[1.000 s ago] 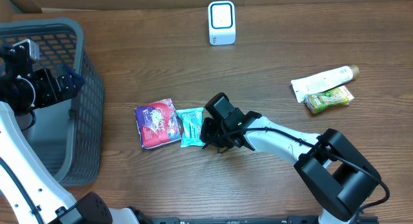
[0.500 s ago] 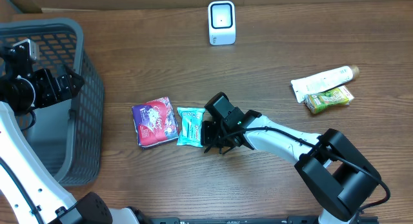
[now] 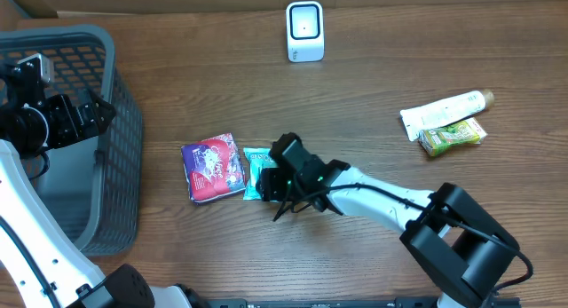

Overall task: Scan the item barcode
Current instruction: 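Lower the right gripper and grasp the mint-green tissue pack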

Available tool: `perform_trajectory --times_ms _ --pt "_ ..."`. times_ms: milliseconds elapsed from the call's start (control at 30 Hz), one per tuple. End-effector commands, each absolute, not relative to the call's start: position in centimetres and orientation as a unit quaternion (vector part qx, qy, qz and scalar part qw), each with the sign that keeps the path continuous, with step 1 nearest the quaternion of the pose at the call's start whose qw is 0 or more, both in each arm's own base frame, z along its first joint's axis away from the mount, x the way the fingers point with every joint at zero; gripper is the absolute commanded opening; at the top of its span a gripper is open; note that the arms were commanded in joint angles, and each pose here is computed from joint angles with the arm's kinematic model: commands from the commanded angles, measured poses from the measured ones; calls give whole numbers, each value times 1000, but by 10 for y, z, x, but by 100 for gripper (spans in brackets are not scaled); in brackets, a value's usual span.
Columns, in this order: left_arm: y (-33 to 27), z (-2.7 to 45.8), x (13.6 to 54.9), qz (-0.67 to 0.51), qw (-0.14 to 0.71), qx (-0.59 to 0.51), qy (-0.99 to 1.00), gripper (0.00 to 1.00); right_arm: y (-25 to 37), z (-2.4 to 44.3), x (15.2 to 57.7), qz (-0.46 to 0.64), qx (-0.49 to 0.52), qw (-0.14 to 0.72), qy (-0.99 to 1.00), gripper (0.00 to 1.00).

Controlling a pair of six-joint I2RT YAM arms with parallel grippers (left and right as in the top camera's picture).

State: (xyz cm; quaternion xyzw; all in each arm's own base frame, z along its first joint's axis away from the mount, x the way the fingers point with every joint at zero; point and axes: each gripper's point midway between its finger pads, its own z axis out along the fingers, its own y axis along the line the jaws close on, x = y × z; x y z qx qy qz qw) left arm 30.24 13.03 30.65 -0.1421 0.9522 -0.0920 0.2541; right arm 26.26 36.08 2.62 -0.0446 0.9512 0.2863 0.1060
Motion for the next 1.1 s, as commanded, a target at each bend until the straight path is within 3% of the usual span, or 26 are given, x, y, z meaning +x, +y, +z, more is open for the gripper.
perform_trajectory --times_ms 0,167,433,767,933,1067 --pt "131 305 304 -92 252 -140 953 100 371 36 274 281 -48 149 947 53" --pt "131 305 304 -91 252 -140 953 99 369 21 273 267 -28 141 953 40" --pt "131 305 304 -91 252 -140 953 99 365 15 270 262 -14 123 957 4" --pt "131 305 304 -91 252 -140 953 100 343 37 275 273 8 96 957 4" --pt "131 305 304 -91 252 -140 953 99 333 55 284 274 -36 124 953 4" --pt "131 305 304 -91 252 -140 953 99 344 64 283 280 -85 144 945 44"
